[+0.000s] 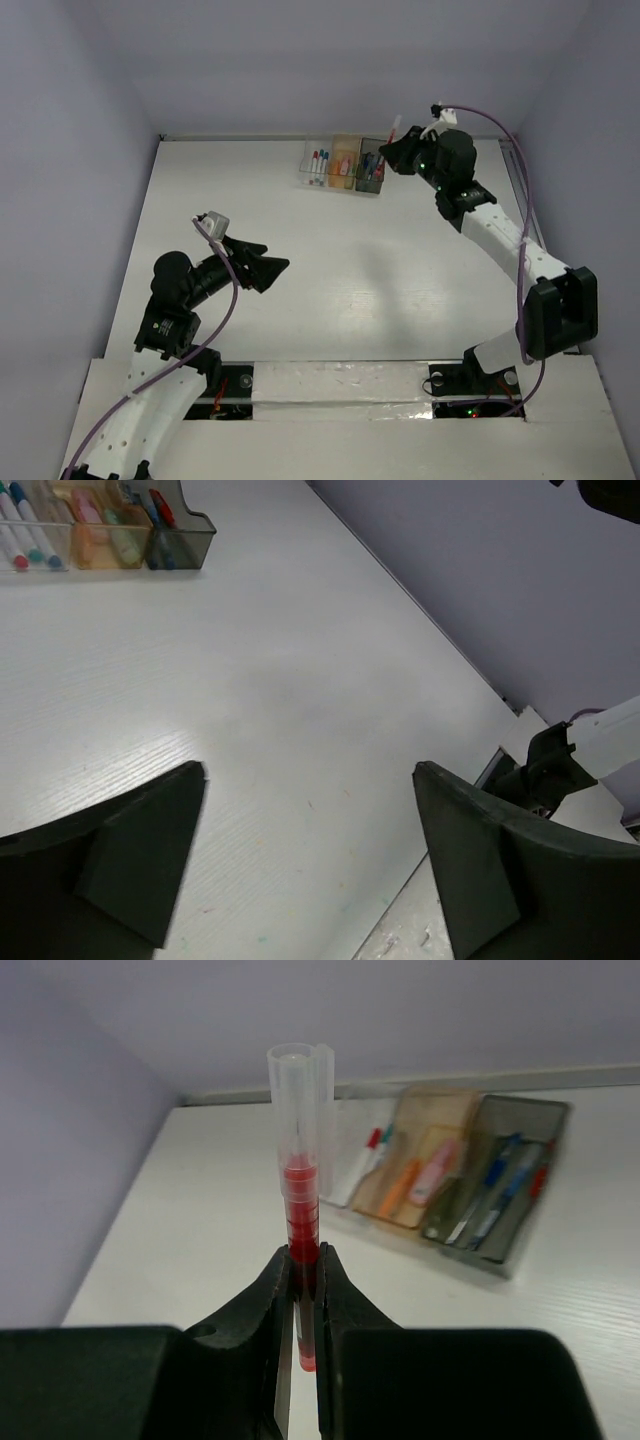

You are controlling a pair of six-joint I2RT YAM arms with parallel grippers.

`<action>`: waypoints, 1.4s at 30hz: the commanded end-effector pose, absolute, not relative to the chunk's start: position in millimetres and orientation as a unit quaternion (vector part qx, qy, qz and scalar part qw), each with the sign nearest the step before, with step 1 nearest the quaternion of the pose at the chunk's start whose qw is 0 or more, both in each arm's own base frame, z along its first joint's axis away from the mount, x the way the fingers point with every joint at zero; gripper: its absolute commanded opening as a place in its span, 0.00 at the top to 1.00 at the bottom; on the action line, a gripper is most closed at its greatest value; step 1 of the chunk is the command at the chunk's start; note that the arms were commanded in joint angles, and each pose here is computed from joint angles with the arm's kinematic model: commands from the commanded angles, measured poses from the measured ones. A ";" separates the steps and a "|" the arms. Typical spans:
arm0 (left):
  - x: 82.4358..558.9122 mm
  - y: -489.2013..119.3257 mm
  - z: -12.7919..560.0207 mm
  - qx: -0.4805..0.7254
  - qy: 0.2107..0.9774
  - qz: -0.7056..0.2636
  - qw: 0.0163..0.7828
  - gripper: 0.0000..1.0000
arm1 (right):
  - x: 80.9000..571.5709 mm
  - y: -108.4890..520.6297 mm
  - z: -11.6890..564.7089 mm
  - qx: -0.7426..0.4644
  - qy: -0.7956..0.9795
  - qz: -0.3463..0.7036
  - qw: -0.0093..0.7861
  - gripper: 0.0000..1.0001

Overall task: Sort the stationery into containers
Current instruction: Place the pen in the storage box.

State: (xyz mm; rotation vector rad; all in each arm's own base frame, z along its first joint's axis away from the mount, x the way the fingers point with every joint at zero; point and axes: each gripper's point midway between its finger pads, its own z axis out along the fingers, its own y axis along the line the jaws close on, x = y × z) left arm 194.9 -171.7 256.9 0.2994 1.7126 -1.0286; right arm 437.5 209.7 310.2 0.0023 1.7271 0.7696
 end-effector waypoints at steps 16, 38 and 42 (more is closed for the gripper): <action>197.5 -169.6 276.5 0.131 0.701 -0.423 0.559 0.01 | 581.4 174.4 208.7 0.019 0.810 0.282 0.514 1.00; 200.5 -169.6 273.1 0.127 0.707 -0.420 0.555 0.01 | 606.7 213.1 154.2 0.020 0.834 0.318 0.450 0.68; 199.9 -169.3 274.2 0.127 0.705 -0.421 0.556 0.01 | 607.4 206.8 157.8 0.026 0.839 0.299 0.453 0.38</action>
